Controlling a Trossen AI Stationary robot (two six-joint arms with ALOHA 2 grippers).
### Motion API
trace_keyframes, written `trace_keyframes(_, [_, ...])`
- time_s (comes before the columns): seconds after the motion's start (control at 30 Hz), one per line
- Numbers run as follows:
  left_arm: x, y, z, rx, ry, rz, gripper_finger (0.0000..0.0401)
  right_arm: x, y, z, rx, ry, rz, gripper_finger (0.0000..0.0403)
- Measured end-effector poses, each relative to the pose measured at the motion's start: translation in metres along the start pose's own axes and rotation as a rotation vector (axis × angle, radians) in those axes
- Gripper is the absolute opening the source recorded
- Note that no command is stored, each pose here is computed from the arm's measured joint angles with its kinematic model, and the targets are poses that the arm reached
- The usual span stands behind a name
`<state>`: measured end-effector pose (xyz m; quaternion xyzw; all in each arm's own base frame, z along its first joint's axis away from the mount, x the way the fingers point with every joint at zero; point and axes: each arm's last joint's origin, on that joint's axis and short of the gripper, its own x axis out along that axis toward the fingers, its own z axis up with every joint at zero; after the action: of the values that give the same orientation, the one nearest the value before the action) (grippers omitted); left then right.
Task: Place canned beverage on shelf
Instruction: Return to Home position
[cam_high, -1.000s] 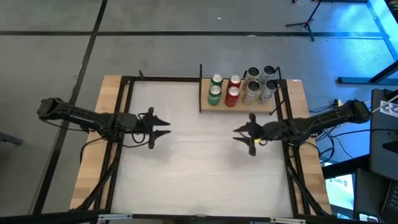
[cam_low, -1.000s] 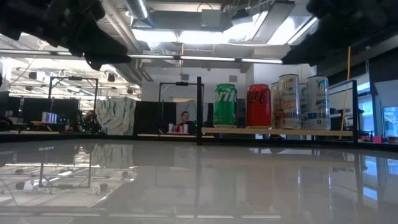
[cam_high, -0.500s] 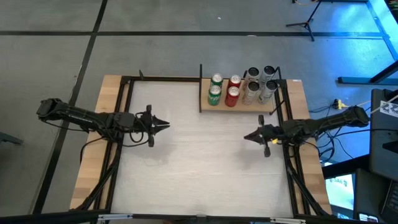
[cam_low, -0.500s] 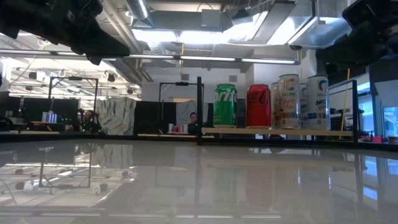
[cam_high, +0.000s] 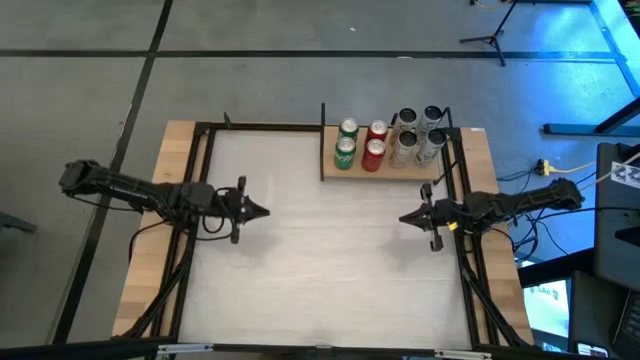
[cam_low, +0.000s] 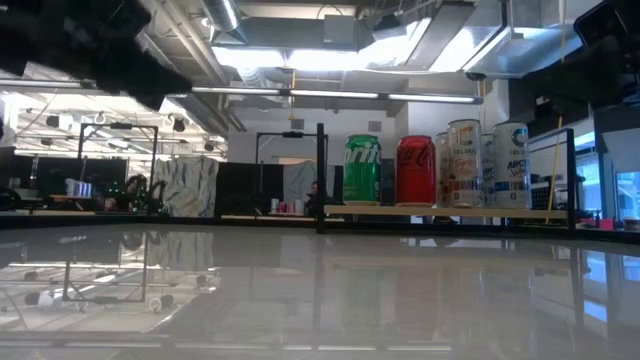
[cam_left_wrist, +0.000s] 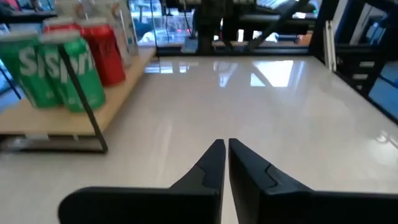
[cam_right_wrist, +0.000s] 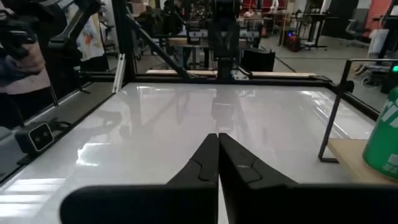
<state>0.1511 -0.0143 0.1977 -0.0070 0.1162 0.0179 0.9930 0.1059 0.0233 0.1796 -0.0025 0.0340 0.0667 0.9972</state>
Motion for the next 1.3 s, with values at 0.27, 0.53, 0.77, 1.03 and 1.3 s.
trace_keyframes(0.27, [-0.017, 0.004, -0.033, -0.066, -0.107, -0.006, 0.0001, -0.003, -0.001, -0.002, -0.035, -0.03, -0.009, 0.0001])
trace_keyframes(0.53, [-0.031, 0.008, -0.045, -0.084, -0.16, 0.035, 0.0002, -0.002, 0.0, -0.006, -0.031, -0.016, 0.014, 0.0001])
trace_keyframes(0.77, [-0.037, 0.01, -0.046, -0.083, -0.181, 0.04, 0.0002, 0.0, 0.0, -0.016, -0.016, -0.023, -0.004, 0.0001])
trace_keyframes(1.03, [-0.038, 0.009, -0.046, -0.079, -0.176, 0.034, 0.0002, 0.0, 0.001, -0.023, -0.016, 0.051, 0.028, 0.0001])
trace_keyframes(1.3, [-0.038, 0.009, -0.046, -0.079, -0.177, 0.034, 0.0002, 0.0, 0.002, -0.025, 0.093, 0.074, 0.069, 0.0001])
